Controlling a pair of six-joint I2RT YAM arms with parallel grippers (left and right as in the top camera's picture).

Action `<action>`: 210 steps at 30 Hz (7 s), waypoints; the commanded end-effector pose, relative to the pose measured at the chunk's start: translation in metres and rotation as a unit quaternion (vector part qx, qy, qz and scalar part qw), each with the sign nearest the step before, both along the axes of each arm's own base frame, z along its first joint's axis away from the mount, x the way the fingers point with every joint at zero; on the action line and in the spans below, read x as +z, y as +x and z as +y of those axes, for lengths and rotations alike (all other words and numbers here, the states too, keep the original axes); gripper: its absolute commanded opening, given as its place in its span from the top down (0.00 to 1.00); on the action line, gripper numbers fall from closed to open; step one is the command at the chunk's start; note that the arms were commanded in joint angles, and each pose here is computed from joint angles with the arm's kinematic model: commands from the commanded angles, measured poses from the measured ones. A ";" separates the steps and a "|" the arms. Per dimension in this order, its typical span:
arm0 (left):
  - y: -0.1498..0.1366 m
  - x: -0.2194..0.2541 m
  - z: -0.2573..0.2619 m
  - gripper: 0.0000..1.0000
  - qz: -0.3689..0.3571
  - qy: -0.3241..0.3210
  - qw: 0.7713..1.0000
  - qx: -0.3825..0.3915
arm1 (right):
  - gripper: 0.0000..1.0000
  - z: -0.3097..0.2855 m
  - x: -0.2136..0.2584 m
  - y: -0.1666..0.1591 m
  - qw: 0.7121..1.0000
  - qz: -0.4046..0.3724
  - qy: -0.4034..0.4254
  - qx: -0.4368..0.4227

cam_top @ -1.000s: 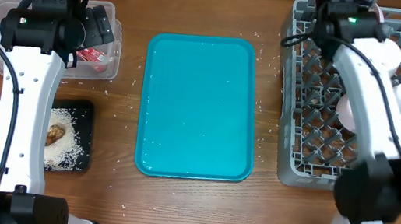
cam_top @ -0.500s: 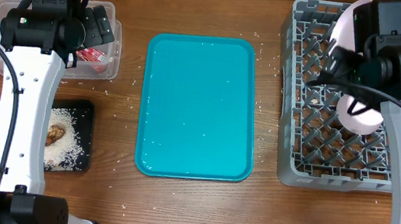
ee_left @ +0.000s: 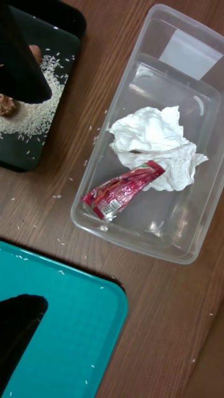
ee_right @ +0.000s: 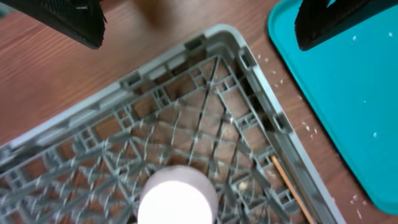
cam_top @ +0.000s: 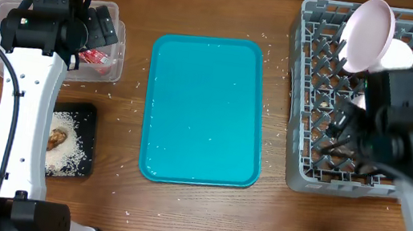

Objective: Sort waste into correct bins and load items into the dishwasher

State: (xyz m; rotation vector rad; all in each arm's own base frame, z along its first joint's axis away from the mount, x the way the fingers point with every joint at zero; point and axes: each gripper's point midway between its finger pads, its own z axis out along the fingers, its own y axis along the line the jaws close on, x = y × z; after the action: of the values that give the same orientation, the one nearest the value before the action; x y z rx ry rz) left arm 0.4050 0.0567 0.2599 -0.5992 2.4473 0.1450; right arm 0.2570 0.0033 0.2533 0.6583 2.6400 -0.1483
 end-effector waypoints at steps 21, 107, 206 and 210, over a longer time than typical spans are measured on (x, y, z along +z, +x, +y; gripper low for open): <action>0.001 0.007 -0.001 0.00 -0.011 -0.004 1.000 0.003 | 0.00 0.056 -0.108 0.004 0.988 0.036 0.145 0.047; 0.001 0.007 -0.001 0.00 -0.011 -0.004 1.000 0.003 | 0.00 0.029 -0.083 -0.013 0.822 -0.538 0.032 0.182; -0.158 -0.109 -0.039 0.00 -0.389 0.131 0.896 -0.167 | 0.00 0.029 -0.083 -0.013 0.822 -0.538 0.032 0.182; -0.159 -0.103 -0.040 0.00 -0.401 0.131 0.891 -0.168 | 0.00 0.029 -0.083 -0.013 0.822 -0.538 0.032 0.182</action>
State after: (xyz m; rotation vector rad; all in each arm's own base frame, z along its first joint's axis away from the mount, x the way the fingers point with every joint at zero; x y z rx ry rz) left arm 0.2459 0.0204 0.1537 -0.1201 1.6571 0.0404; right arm 0.2440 0.0342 0.1713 0.1263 1.6054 0.3525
